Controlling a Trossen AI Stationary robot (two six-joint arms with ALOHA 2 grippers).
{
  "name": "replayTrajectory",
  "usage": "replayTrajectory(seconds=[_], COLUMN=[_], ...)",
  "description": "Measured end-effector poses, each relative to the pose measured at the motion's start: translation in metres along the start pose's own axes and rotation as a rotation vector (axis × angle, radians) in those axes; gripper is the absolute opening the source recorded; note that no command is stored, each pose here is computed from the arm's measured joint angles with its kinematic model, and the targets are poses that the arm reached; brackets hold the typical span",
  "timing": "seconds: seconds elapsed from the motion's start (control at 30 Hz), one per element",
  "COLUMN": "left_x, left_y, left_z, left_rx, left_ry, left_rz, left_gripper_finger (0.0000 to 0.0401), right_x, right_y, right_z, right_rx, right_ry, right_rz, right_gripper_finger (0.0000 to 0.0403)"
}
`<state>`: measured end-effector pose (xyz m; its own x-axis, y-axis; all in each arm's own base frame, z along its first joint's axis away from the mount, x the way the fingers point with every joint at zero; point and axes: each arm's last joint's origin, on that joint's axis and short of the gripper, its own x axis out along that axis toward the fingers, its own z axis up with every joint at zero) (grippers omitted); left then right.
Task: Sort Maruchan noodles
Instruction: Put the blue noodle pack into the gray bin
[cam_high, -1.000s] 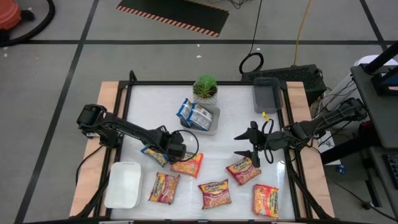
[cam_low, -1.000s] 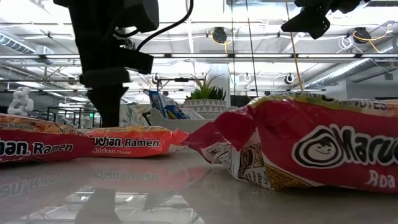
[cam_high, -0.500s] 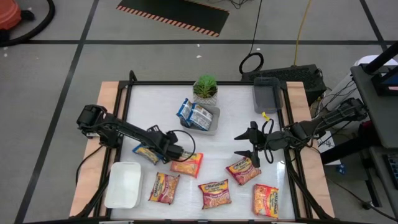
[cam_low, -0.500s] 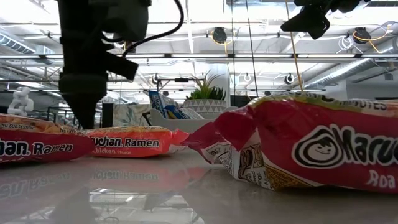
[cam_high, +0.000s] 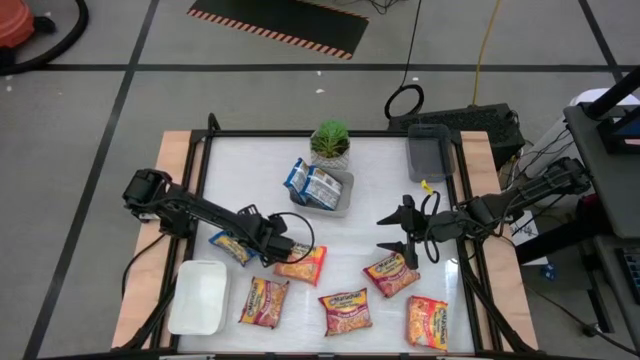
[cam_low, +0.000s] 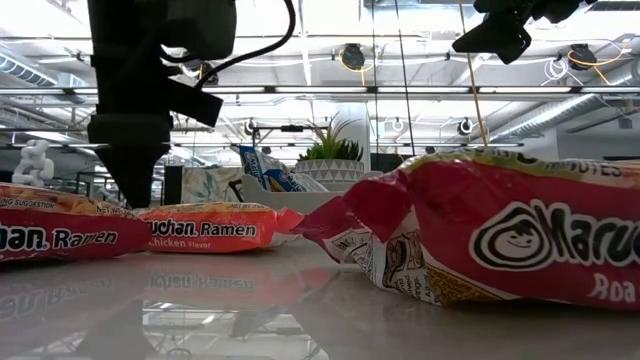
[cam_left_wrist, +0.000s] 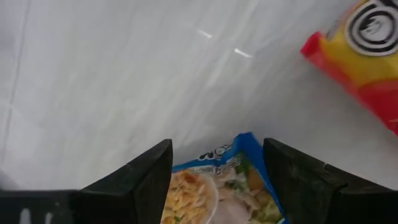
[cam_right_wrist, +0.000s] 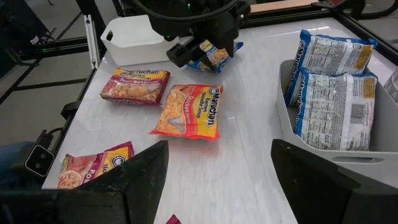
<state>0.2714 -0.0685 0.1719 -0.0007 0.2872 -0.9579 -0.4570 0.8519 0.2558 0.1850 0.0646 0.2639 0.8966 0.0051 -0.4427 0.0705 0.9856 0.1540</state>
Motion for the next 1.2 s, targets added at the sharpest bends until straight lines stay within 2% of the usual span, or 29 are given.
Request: replayTrajectory(seconds=[0.37, 0.63, 0.97, 1.2], left_x=[-0.0002, 0.0004, -0.0002, 0.0069], left_y=[-0.0038, -0.0012, -0.0036, -0.0036], left_z=[0.0027, 0.0031, 0.0017, -0.0053], left_rx=[0.018, 0.013, 0.039, -0.013], left_ry=[-0.012, -0.008, 0.002, 0.011], left_rz=[-0.056, -0.036, -0.059, -0.042], left_gripper_finger=[0.0255, 0.0252, 0.0169, 0.0159], right_x=[0.0, 0.0, 0.0, 0.0], right_y=[0.0, 0.0, 0.0, 0.0], right_z=[0.0, 0.0, 0.0, 0.0], right_rx=[0.0, 0.005, 0.018, 0.018], right_ry=[0.0, 0.0, -0.001, 0.0], right_rz=[0.0, 0.0, 0.0, 0.0], right_gripper_finger=[0.0276, 0.0276, 0.0276, 0.0276])
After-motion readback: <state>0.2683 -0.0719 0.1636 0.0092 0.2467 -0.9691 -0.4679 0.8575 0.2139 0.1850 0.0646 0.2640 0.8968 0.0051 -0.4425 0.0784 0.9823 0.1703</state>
